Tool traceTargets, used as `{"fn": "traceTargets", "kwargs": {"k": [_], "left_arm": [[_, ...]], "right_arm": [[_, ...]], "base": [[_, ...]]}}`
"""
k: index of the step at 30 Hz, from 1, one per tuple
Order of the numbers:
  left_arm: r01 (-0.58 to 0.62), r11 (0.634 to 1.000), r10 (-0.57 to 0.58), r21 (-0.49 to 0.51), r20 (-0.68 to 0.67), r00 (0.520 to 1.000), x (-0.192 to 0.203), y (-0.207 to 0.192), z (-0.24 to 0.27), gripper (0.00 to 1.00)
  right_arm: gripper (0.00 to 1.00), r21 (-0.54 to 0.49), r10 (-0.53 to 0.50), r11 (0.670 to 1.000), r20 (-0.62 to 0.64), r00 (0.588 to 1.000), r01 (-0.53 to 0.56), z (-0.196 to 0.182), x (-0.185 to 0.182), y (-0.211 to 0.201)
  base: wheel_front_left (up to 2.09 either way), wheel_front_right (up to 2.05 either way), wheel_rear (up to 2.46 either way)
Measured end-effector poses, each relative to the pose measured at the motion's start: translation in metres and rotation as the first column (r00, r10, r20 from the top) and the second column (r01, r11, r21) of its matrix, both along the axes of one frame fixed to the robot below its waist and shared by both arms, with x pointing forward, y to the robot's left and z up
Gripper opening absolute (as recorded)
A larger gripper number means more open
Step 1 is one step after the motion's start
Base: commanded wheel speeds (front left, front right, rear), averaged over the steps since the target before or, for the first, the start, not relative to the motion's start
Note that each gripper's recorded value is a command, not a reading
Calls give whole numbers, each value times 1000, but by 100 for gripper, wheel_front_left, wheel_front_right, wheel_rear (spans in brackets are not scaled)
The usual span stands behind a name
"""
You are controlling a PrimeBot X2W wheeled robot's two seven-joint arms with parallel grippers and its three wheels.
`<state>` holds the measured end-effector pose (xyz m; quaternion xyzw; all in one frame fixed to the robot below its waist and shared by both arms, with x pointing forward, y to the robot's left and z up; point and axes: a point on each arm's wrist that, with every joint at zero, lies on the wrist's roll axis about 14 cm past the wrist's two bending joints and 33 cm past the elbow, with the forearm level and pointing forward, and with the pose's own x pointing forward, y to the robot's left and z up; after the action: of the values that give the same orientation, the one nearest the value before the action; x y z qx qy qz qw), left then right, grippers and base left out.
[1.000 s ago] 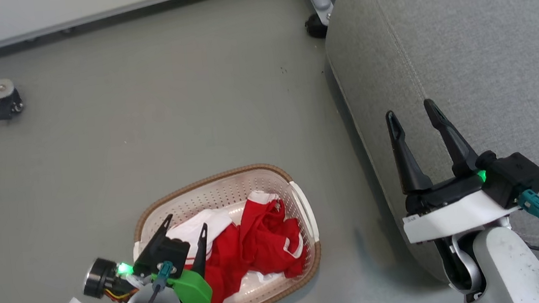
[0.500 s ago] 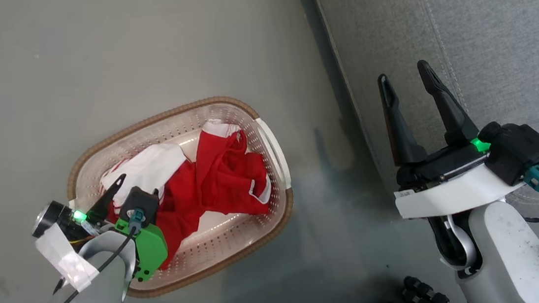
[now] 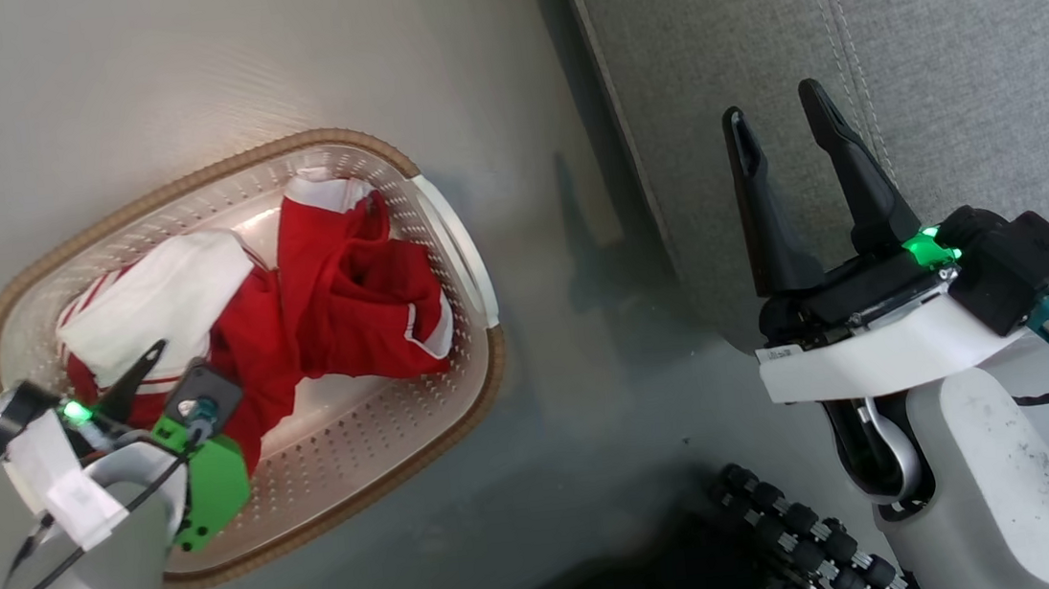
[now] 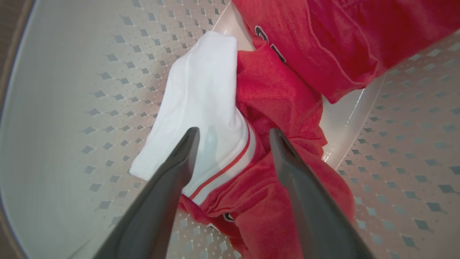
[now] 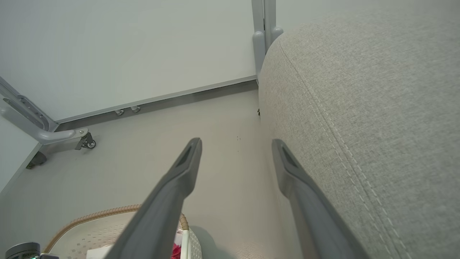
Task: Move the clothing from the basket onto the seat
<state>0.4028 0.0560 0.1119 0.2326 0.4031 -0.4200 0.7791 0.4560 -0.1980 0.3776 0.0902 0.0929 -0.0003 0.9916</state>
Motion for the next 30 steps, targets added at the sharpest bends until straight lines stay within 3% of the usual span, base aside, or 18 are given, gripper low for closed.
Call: {"fn": "traceTargets", "kwargs": {"k": [14, 18, 30], "left_arm": [[22, 999, -21, 46, -37, 999, 10, 2, -51, 100], [-18, 998, 23, 57, -71, 997, 12, 0, -63, 100], [144, 962, -92, 232, -224, 970, -5, 9, -87, 100]], "right_arm": [[100, 15, -20, 1000, -73, 997, 21, -28, -3, -5], [100, 13, -26, 1000, -96, 995, 27, -36, -6, -7], [100, 20, -40, 999, -133, 990, 43, -49, -13, -9]], "base": [[0, 0, 0], [0, 0, 0], [0, 0, 0]]}}
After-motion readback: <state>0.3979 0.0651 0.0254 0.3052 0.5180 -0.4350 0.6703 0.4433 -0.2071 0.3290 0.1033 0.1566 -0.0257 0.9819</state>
